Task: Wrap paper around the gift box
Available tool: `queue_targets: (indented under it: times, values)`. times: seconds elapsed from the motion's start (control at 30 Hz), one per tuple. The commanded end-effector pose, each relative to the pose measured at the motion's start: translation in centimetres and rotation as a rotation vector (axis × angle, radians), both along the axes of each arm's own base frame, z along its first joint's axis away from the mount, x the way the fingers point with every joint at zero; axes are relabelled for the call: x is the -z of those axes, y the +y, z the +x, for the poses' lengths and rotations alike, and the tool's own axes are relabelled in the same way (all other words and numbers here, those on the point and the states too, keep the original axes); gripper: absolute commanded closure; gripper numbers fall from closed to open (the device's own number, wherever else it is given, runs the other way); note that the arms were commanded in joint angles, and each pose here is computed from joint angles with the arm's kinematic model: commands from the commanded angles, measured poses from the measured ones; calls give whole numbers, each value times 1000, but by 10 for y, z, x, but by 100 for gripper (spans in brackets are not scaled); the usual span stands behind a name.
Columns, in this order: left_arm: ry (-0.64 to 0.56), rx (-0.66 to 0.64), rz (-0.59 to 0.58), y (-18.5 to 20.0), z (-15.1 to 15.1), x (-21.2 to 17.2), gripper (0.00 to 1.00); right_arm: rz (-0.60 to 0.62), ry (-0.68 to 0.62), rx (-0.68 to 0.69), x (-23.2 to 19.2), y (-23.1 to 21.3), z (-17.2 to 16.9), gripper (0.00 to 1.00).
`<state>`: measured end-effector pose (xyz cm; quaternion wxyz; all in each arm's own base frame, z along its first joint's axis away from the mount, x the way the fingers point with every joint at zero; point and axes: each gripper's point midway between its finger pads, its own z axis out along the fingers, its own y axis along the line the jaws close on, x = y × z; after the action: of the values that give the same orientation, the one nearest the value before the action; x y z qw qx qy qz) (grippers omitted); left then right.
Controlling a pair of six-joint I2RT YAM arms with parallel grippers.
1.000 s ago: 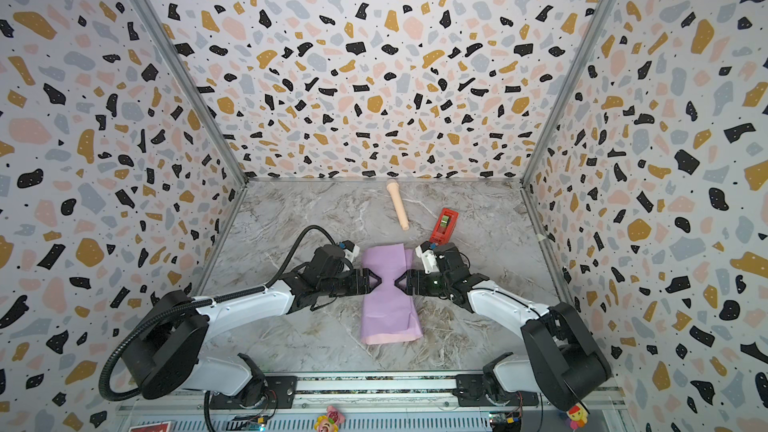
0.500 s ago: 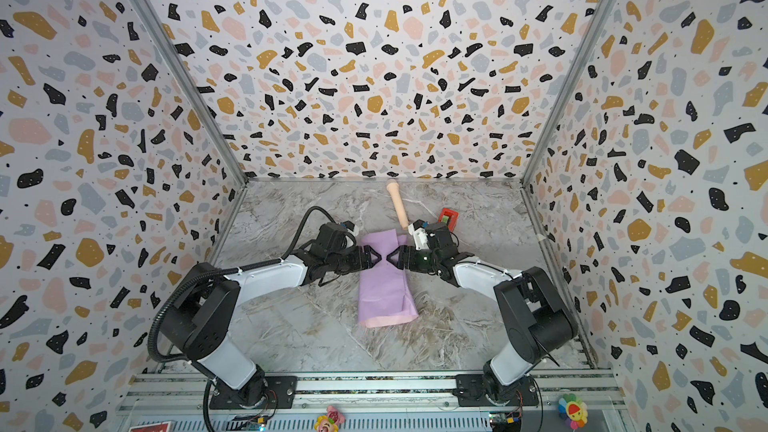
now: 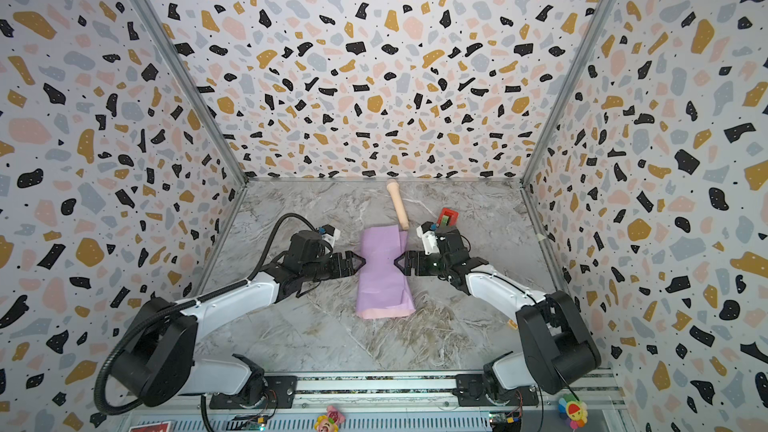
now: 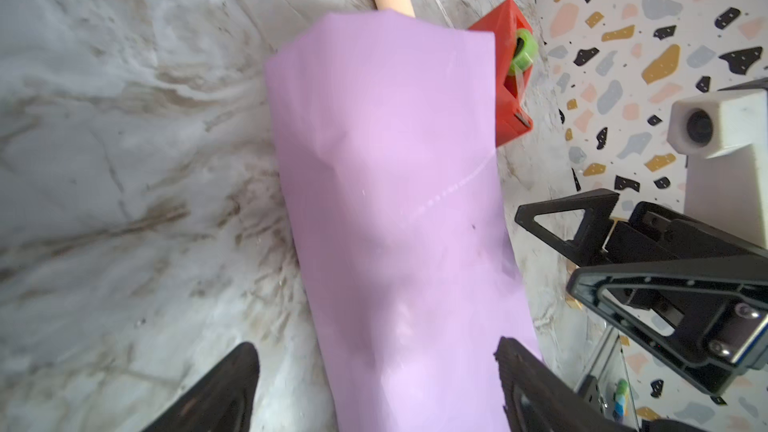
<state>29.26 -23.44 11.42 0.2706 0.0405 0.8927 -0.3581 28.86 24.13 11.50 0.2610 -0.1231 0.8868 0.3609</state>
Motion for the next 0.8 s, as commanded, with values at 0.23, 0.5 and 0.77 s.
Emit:
queue_targets:
  times: [0.23,0.5,0.77]
  values:
    - [-24,181,177,-20,-53,53,15,-179,8,-52,43,1,-29,16]
    - [-49,162,183,-31,-48,59,19,-269,-25,-22,61,-7,-21,24]
    - [-104,144,153,-32,-43,42,19,-288,-46,-6,66,-10,-17,27]
